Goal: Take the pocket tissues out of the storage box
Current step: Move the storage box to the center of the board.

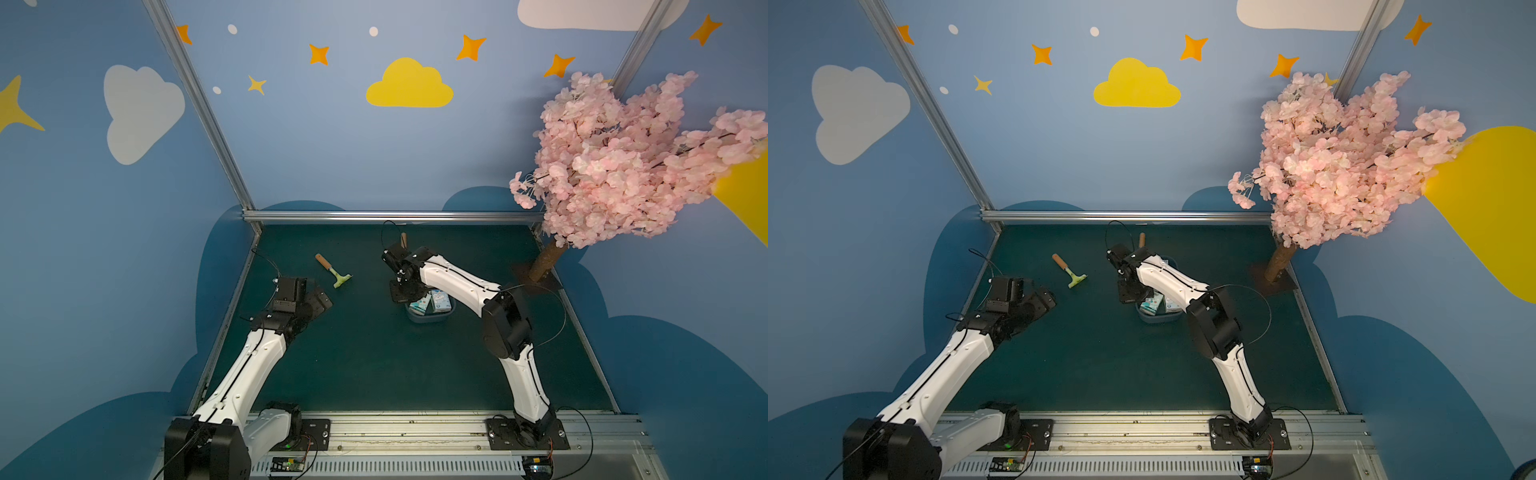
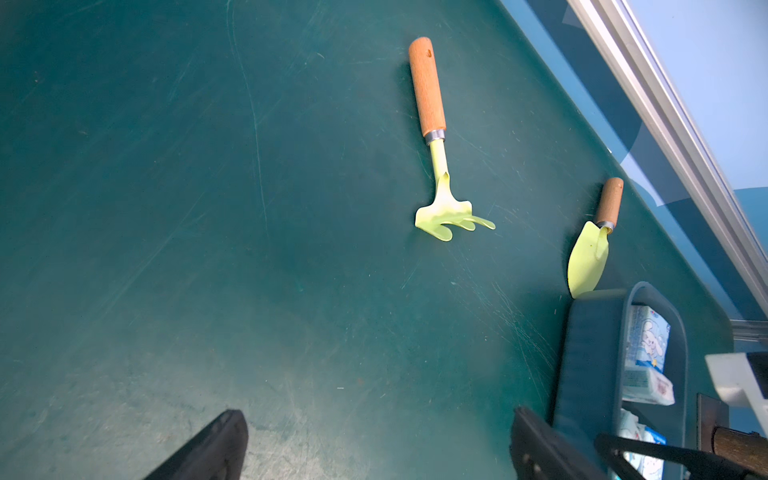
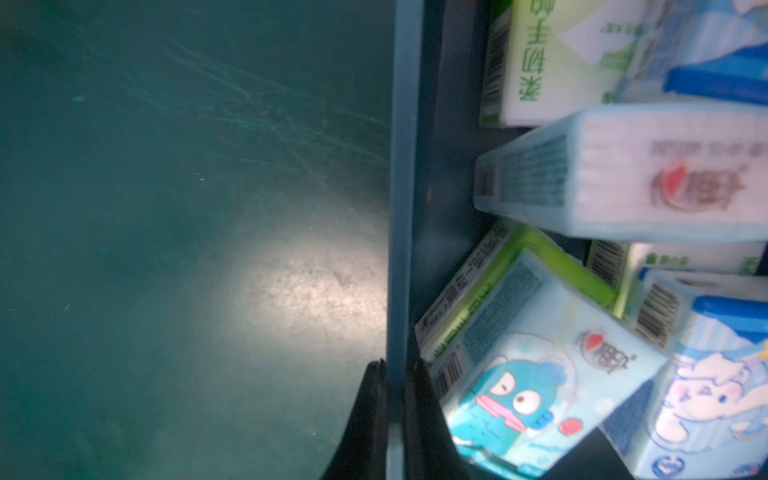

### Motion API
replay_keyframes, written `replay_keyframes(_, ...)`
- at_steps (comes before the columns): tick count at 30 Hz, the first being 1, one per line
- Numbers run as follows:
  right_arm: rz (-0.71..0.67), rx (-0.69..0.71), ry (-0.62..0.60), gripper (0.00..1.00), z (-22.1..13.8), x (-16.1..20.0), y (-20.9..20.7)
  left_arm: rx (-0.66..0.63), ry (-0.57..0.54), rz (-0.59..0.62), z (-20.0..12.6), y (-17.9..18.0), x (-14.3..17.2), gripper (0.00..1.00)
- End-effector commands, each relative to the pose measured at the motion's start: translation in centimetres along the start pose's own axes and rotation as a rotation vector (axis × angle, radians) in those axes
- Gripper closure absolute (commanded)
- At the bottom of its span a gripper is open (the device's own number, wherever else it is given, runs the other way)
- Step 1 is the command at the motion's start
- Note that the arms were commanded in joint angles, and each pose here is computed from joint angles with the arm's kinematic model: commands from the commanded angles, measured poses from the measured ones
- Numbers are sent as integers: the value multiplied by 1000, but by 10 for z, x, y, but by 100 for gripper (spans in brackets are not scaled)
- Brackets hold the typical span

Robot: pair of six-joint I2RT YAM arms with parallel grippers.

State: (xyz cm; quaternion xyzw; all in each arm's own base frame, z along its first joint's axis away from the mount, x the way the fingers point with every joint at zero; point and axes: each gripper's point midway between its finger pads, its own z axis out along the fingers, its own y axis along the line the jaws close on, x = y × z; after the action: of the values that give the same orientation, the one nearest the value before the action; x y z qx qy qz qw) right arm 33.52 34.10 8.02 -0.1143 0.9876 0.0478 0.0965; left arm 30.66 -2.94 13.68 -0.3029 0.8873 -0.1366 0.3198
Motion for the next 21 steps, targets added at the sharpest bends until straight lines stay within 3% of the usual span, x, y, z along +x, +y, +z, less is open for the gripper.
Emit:
replay_keyframes(1,60,-33,0,97,-17,7,15,9,3,23,-3,-1,0,0)
replay_keyframes(16,71,-120,20,95,-6,5,65,14,8,39,-10,2,3,0)
replay_keyframes(19,63,-126,23,92,-5,5,67,9,1,40,-12,5,3,0)
replay_keyframes(21,59,-128,20,84,-7,4,66,7,-1,41,-14,6,4,0)
